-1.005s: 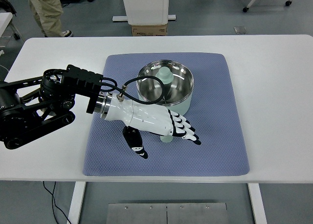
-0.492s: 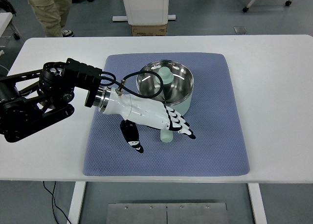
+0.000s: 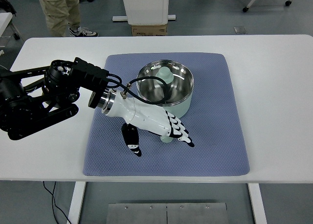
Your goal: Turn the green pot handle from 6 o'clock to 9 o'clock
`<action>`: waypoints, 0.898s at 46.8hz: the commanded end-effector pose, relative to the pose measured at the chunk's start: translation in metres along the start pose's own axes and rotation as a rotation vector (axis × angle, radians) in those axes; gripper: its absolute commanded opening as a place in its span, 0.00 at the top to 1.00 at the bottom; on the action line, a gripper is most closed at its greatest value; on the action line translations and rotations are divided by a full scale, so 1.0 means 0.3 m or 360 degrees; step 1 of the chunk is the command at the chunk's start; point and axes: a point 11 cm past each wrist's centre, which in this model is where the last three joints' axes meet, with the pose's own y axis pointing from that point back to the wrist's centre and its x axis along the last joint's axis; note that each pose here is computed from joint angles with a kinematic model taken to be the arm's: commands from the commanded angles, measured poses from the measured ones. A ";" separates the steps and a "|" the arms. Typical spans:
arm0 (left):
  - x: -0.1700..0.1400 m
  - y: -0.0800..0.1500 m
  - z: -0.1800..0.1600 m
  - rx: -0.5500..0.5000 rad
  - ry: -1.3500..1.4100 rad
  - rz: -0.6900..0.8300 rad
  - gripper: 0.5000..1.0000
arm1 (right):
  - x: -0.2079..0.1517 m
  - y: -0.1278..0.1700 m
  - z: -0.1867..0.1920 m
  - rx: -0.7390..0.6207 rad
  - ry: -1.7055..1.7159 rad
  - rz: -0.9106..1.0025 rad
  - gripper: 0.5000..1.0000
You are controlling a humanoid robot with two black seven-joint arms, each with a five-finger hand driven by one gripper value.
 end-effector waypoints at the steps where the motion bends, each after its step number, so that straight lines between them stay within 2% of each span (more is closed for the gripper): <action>1: 0.000 0.000 -0.001 0.0012 -0.0021 -0.0030 0.00 | 0.000 0.000 0.000 0.0000 0.0000 0.0000 0.00; 42: 0.022 -0.028 -0.014 0.0091 -0.0223 -0.0226 0.00 | 0.000 0.000 0.000 0.0000 0.0000 0.0000 0.00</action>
